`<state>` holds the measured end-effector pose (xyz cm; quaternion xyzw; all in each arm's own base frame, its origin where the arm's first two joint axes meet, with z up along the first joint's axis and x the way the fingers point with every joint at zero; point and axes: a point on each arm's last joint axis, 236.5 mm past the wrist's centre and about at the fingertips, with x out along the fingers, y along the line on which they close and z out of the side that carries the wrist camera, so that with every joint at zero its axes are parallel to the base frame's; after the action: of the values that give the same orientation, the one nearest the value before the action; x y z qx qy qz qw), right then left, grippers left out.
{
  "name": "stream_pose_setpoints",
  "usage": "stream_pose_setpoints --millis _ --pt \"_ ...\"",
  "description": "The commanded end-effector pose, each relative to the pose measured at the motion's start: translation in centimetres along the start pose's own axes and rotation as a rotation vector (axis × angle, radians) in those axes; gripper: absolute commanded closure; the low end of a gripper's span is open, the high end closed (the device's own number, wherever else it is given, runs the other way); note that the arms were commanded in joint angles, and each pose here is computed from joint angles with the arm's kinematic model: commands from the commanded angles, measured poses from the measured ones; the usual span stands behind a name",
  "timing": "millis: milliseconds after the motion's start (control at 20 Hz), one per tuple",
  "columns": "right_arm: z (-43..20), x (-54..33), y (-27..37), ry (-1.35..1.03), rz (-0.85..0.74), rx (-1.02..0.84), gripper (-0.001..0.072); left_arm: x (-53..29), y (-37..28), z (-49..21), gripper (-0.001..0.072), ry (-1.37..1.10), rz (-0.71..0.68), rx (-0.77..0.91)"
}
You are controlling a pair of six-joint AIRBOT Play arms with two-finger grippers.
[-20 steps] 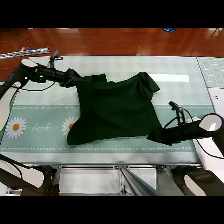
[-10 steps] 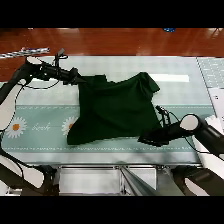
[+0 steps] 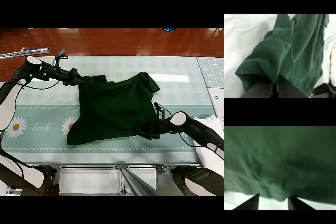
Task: Fold the shirts.
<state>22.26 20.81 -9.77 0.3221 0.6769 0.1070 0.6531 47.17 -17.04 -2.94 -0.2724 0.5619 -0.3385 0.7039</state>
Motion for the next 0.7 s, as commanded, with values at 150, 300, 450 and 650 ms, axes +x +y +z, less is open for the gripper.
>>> stream_pose_setpoints --millis 150,300,450,650 --pt "5.6 0.0 3.3 -0.152 0.065 -0.051 0.0690 0.0 -0.6 -1.0 0.0688 0.042 -0.022 0.001" --pt "5.7 -1.2 4.8 -0.124 0.090 -0.153 0.0687 -0.8 -0.9 -1.8 0.0688 0.074 -0.043 -0.002" --pt "6.8 -3.7 2.6 -0.125 0.048 -0.163 0.0688 -3.2 -1.7 -2.6 0.0689 0.099 -0.072 0.004" --pt "10.6 -9.2 -1.2 -0.222 0.043 -0.107 0.0688 -5.8 -3.4 -4.7 0.0690 0.058 -0.042 0.038"
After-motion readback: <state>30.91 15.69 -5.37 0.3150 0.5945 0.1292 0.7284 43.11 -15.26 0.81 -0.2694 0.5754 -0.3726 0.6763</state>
